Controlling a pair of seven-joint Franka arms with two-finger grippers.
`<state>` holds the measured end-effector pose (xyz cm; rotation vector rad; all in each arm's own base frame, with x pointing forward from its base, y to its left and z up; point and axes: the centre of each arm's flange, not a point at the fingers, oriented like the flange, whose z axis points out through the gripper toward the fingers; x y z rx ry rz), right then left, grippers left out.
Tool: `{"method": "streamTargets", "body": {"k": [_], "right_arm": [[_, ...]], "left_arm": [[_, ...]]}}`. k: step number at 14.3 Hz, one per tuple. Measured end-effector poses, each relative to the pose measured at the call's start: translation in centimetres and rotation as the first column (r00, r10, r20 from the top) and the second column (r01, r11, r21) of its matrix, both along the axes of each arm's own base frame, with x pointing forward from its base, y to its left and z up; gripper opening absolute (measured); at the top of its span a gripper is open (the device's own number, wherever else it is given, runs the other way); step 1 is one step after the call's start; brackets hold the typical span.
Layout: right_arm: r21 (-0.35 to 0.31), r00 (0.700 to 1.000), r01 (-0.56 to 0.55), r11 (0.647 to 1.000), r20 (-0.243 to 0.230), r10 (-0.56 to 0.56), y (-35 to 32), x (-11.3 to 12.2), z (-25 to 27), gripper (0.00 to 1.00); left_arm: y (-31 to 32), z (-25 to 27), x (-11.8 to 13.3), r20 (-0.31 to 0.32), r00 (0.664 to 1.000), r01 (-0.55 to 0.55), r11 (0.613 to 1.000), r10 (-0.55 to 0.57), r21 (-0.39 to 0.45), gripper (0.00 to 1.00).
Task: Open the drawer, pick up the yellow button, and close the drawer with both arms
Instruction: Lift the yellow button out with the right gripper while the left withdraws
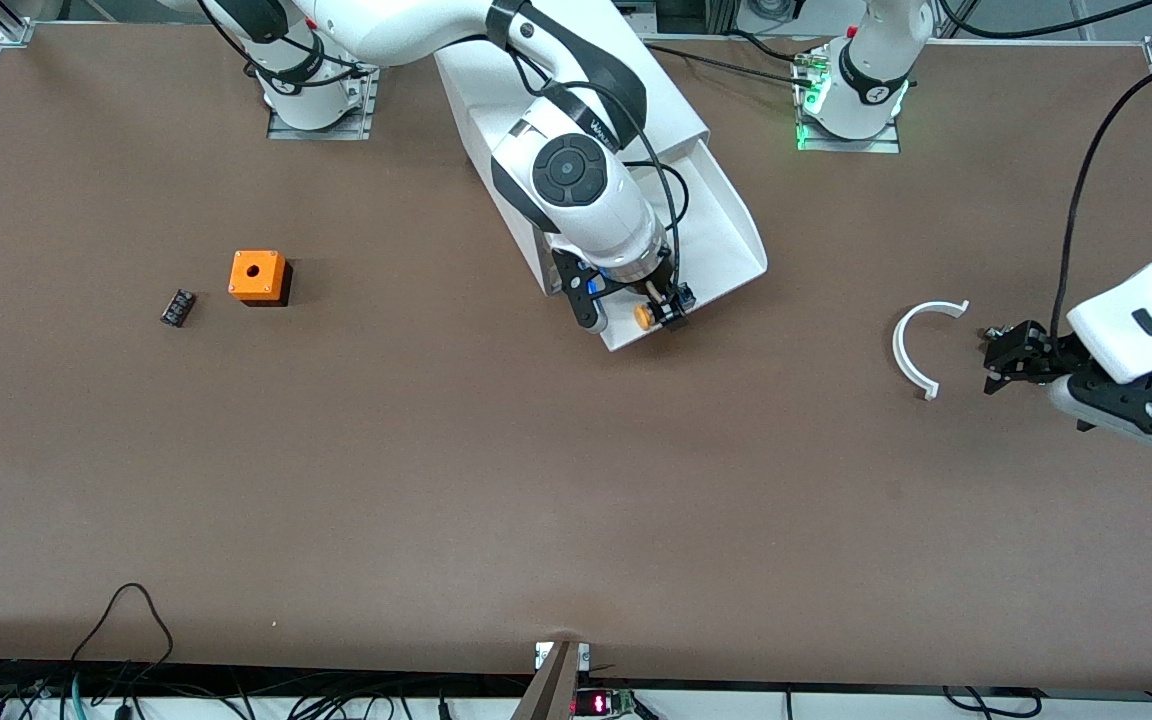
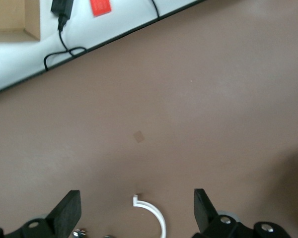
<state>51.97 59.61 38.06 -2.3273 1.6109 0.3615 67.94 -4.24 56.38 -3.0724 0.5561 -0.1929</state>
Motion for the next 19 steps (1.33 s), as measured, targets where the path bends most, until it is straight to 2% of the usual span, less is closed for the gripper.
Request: {"method": "streamTargets", "body": {"k": [2,6,10,14,17,19], "right_arm": [[0.001,1.000,-0.001,1.000,-0.001,0.001,0.0,0.0,0.3,0.34],[0.029,1.000,-0.018,0.999,0.008,0.018,0.4,-0.2,4.0,0.33],[0.042,0.996,-0.074,0.996,0.050,0.072,-1.1,0.4,8.5,0.33],[-0.004,0.970,-0.225,0.974,0.099,0.224,-6.8,4.1,11.0,0.33],[-0.047,0.924,-0.357,0.933,0.132,0.360,-13.5,7.9,12.8,0.33],[-0.070,0.885,-0.437,0.897,0.148,0.442,-18.2,10.5,13.2,0.33]], "left_arm": [[-0.1,0.0,-0.1,-0.007,0.999,-0.038,0.999,0.038,-0.004,1.00],[0.3,-0.1,-0.2,-0.019,0.997,-0.068,0.998,0.068,-0.004,1.00],[0.5,-0.3,-0.3,-0.034,0.995,-0.094,0.996,0.094,-0.003,1.00],[0.3,-0.4,-0.6,-0.060,0.987,-0.151,0.989,0.151,-0.001,1.00],[-0.4,-0.4,-1.0,-0.085,0.972,-0.218,0.976,0.217,0.001,1.00],[-1.6,-0.4,-1.8,-0.135,0.961,-0.244,0.970,0.243,0.013,1.00]]}}
